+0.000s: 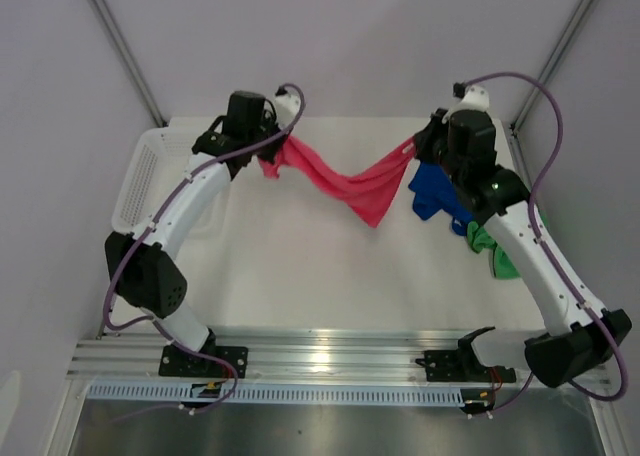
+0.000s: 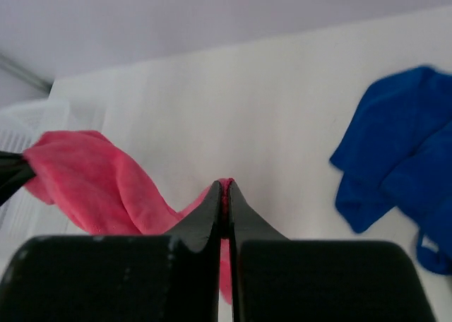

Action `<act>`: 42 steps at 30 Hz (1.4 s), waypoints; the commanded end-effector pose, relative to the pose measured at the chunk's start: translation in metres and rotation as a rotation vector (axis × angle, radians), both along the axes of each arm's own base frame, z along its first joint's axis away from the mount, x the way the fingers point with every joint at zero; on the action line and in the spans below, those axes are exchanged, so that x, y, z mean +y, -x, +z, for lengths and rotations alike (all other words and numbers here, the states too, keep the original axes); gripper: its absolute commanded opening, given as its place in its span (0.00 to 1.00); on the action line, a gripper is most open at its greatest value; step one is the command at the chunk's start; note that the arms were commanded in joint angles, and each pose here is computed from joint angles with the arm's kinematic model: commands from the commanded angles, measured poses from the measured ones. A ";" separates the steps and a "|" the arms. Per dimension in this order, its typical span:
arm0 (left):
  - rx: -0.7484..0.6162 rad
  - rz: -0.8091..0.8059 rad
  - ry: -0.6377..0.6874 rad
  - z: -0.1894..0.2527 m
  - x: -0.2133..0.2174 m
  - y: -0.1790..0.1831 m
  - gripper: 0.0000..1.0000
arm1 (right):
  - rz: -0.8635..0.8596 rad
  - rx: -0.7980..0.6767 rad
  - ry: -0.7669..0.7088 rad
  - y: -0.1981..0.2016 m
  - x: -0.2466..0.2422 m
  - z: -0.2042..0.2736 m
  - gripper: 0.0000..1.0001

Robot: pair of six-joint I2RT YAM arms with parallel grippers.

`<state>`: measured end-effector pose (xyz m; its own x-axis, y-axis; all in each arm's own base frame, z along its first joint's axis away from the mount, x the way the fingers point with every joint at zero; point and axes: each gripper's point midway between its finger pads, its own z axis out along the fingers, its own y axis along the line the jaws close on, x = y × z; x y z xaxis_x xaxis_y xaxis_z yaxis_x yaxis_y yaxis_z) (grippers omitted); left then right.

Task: Roll the towels
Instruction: Flatten the towel

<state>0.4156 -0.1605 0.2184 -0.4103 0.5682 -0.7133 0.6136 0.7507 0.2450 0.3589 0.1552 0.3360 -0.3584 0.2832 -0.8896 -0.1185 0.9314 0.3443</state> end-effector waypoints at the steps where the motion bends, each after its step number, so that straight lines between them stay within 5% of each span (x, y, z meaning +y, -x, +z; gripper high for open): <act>1: -0.167 0.048 0.178 0.076 -0.025 -0.042 0.01 | -0.070 -0.125 0.044 -0.028 -0.016 0.062 0.00; 4: -0.216 0.010 0.214 0.084 -0.039 -0.059 0.01 | -0.052 -0.157 0.052 -0.024 -0.004 0.078 0.00; 5: -0.197 -0.014 0.216 0.076 -0.044 -0.061 0.10 | -0.036 -0.166 0.051 -0.022 0.005 0.077 0.00; 6: -0.178 -0.029 0.209 0.069 -0.047 -0.063 0.26 | -0.020 -0.162 0.055 -0.018 0.014 0.069 0.00; 7: -0.119 -0.054 0.175 0.042 -0.050 -0.065 0.73 | 0.018 -0.121 0.079 -0.009 0.032 0.040 0.00; 8: -0.081 -0.084 0.166 0.028 -0.054 -0.062 0.94 | 0.041 -0.126 0.064 -0.007 0.047 0.030 0.00; 9: -0.044 -0.092 0.147 0.012 -0.053 -0.060 0.99 | 0.072 -0.102 0.053 -0.003 0.061 0.012 0.00; 14: 0.021 -0.044 0.189 -0.001 -0.024 -0.036 1.00 | 0.271 0.163 -0.039 0.019 0.156 -0.125 0.00; 18: 0.036 0.055 0.244 0.012 0.023 -0.016 0.99 | 0.440 0.312 -0.087 0.058 0.224 -0.179 0.04; 19: 0.046 0.061 0.237 0.009 0.028 -0.009 1.00 | 0.452 0.339 -0.072 0.064 0.231 -0.188 0.11; 23: 0.052 0.021 0.180 -0.002 0.039 0.018 0.99 | 0.525 0.428 -0.008 0.091 0.242 -0.203 0.73; 26: 0.068 -0.075 0.163 -0.013 0.035 0.043 0.97 | 0.555 0.438 0.047 0.114 0.228 -0.196 0.87; 31: 0.042 -0.303 -0.001 -0.040 0.007 0.091 0.82 | 0.322 0.347 0.016 0.090 0.127 -0.157 0.84; 36: 0.129 -0.471 -0.023 -0.053 -0.061 0.131 0.91 | 0.033 0.362 -0.004 0.019 0.016 -0.168 0.41; 42: 0.082 -0.580 -0.249 -0.098 -0.111 0.139 0.97 | 0.011 0.453 0.074 -0.060 -0.012 -0.204 0.45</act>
<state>0.2676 -0.2563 0.1246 -0.1341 0.8107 -0.5698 0.9451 0.2775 0.1724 0.3987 0.1427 0.1523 -0.6566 0.3001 -0.6920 0.0657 0.9367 0.3440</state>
